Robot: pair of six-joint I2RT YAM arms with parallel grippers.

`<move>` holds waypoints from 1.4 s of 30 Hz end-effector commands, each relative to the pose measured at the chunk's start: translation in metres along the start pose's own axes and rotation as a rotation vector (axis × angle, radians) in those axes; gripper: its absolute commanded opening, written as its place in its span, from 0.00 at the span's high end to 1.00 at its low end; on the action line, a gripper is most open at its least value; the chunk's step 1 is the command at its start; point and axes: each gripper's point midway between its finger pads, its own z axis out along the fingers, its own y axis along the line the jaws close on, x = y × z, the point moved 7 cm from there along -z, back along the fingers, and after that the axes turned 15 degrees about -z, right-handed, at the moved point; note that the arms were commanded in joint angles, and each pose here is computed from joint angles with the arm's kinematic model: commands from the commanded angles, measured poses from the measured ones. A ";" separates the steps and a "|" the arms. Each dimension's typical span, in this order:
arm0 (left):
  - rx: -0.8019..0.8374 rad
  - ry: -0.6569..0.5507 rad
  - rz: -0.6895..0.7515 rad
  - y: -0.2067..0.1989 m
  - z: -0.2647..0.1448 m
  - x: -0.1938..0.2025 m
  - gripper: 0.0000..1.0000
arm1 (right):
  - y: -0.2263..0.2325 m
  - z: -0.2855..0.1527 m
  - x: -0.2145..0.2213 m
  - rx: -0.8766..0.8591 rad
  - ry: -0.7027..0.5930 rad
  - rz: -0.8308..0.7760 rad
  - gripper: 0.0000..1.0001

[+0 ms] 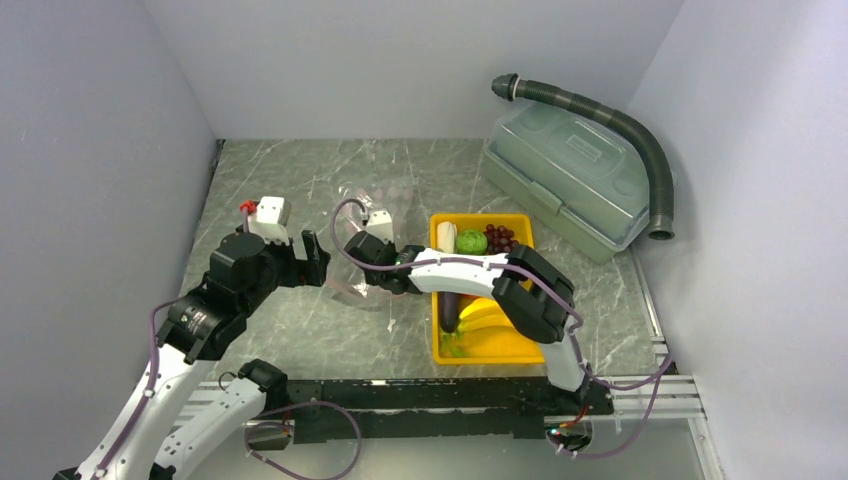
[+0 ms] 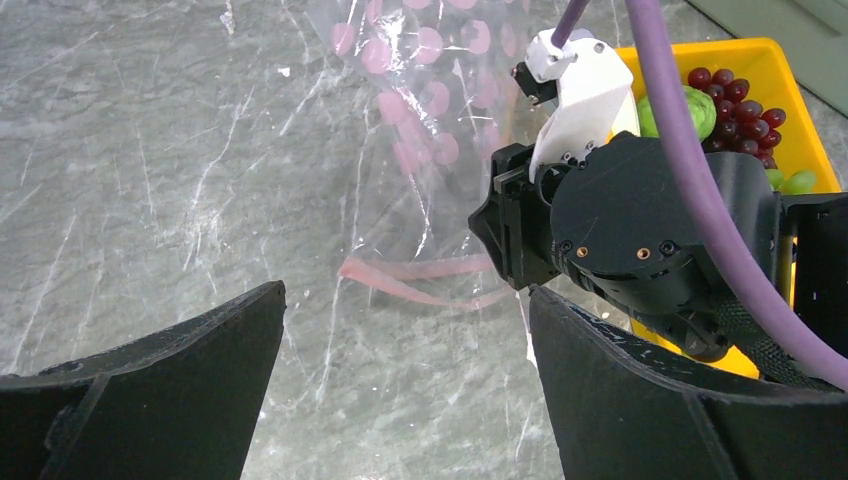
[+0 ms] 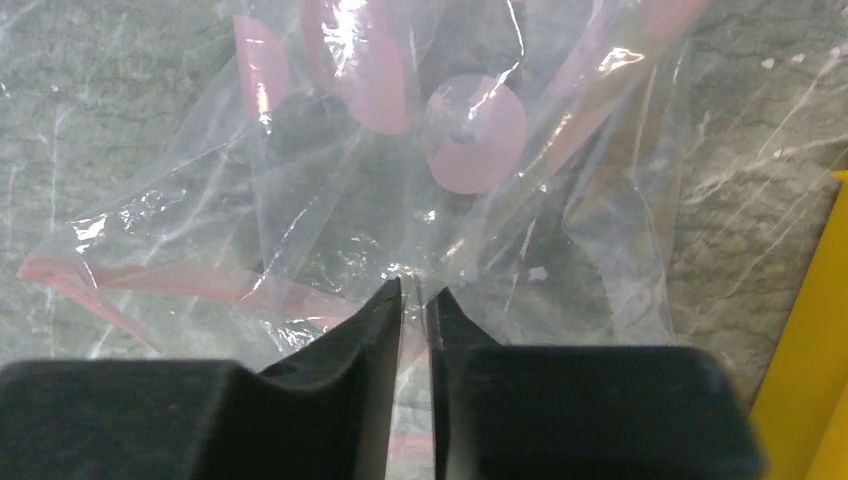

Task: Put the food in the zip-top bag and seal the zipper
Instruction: Pick up the zipper food storage bag at the center of the board.

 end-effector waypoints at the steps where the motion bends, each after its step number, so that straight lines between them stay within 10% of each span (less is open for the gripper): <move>1: -0.010 -0.021 0.001 0.001 0.000 -0.003 0.03 | 0.004 -0.002 -0.013 -0.001 -0.059 0.007 0.88; 3: -0.011 -0.021 0.001 0.001 0.000 -0.003 0.03 | 0.003 -0.004 -0.015 -0.004 -0.065 0.001 1.00; 42: 0.452 0.173 0.229 -0.038 -0.012 0.021 0.03 | -0.042 -0.131 -0.106 -0.296 -0.056 -0.254 1.00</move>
